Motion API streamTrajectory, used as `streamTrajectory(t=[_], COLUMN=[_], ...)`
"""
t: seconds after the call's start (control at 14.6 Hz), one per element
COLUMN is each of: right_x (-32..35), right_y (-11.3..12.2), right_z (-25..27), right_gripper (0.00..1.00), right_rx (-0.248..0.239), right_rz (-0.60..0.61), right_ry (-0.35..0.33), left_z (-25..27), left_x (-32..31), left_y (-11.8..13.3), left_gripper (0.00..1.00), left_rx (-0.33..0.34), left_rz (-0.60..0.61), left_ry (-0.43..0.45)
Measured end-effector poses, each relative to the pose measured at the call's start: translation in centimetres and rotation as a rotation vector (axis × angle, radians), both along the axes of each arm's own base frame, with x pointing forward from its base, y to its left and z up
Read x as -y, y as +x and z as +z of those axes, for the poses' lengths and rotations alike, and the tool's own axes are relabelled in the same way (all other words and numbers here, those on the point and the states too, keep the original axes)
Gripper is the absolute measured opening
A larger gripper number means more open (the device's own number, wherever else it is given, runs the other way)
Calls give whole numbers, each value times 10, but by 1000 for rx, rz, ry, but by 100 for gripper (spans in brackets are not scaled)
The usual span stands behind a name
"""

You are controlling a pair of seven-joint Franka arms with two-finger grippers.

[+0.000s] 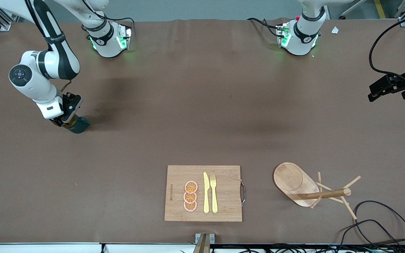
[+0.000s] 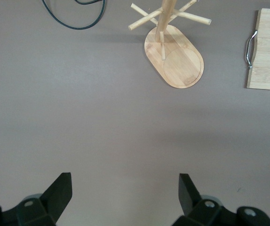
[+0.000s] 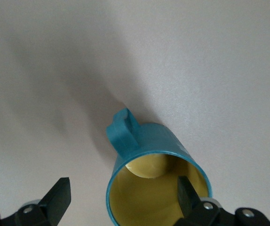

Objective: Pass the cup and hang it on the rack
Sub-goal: 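Lower the right gripper and close it on the teal mug rim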

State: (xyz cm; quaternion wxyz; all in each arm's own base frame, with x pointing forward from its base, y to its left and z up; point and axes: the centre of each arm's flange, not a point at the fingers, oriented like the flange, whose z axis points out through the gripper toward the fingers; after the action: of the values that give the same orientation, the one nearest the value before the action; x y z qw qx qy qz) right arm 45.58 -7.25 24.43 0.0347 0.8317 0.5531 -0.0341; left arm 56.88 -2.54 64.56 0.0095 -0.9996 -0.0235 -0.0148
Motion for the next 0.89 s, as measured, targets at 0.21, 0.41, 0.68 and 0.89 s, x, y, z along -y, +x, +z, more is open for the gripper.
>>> streamTrajectory(t=[0.21, 0.41, 0.68, 0.89], right_x=[5, 5, 5, 5], right_y=[-2, -2, -1, -1], right_z=[-12, -13, -13, -13], right_gripper=[100, 87, 43, 11], right_rx=[-11, -12, -11, -11], right_rz=[-10, -10, -10, -10], right_ry=[8, 9, 9, 9], left_z=[1, 2, 3, 4], left_x=[0, 0, 0, 0], left_y=[0, 0, 0, 0], left_gripper=[100, 100, 100, 100], left_rx=[6, 8, 11, 12], left_rz=[-1, -1, -1, -1], left_ry=[0, 0, -1, -1])
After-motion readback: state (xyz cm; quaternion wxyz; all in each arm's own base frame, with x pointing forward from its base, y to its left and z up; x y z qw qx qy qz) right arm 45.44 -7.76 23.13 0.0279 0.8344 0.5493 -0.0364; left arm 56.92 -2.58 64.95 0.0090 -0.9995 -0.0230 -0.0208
